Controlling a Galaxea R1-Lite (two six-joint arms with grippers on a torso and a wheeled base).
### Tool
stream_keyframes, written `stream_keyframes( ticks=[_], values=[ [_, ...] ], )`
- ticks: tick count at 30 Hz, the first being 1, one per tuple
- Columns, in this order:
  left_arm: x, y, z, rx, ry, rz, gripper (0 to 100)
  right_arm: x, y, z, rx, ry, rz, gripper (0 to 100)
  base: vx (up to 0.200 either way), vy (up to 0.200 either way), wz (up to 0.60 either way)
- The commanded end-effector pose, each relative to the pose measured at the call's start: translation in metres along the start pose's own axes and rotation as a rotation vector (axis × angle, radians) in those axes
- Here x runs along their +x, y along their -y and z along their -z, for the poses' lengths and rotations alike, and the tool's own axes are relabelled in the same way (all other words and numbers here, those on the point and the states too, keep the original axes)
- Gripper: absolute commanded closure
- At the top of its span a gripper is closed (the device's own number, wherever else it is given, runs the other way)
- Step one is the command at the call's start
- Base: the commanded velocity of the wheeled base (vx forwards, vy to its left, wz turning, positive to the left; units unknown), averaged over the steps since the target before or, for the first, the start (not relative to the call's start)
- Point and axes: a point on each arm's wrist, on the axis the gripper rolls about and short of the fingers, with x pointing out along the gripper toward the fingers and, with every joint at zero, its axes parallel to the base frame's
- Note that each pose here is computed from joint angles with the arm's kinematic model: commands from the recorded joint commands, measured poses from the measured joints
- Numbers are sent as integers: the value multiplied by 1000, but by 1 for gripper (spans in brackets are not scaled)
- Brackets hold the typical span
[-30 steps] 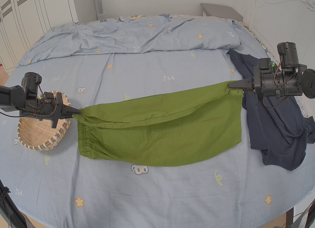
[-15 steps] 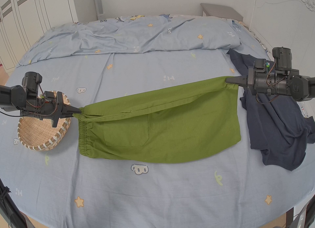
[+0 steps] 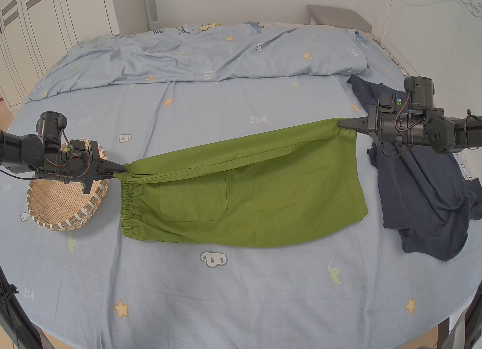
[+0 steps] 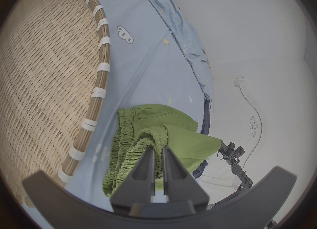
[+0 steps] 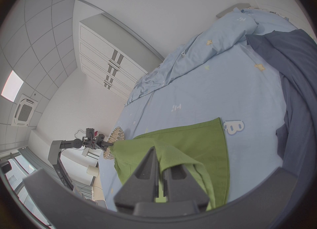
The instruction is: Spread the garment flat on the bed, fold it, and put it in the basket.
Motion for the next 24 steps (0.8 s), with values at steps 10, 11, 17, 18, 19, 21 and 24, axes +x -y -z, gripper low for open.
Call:
stream_keyframes(
  ticks=[10, 11, 17, 18, 19, 21, 24],
  values=[
    [9, -13, 0, -27, -20, -14, 100, 30, 28, 7, 25, -28, 6, 100, 0, 0, 0],
    [11, -13, 0, -27, -22, -14, 100, 31, 31, 8, 25, -30, 8, 100, 0, 0, 0],
    [15, -18, -2, -29, -22, -16, 100, 36, 38, 11, 36, -38, 14, 100, 0, 0, 0],
    [15, -18, -2, -29, -22, -16, 100, 36, 38, 11, 36, -38, 14, 0, 0, 0, 0],
    [16, -17, -3, -23, -19, -13, 0, 38, 40, 11, 35, -38, 12, 0, 0, 0, 0],
    [17, -16, -3, -18, -22, -11, 0, 41, 40, 12, 36, -42, 11, 0, 0, 0, 0],
    [21, -16, -4, -6, -27, -9, 0, 43, 40, 14, 37, -48, 7, 0, 0, 0, 0]
  ],
)
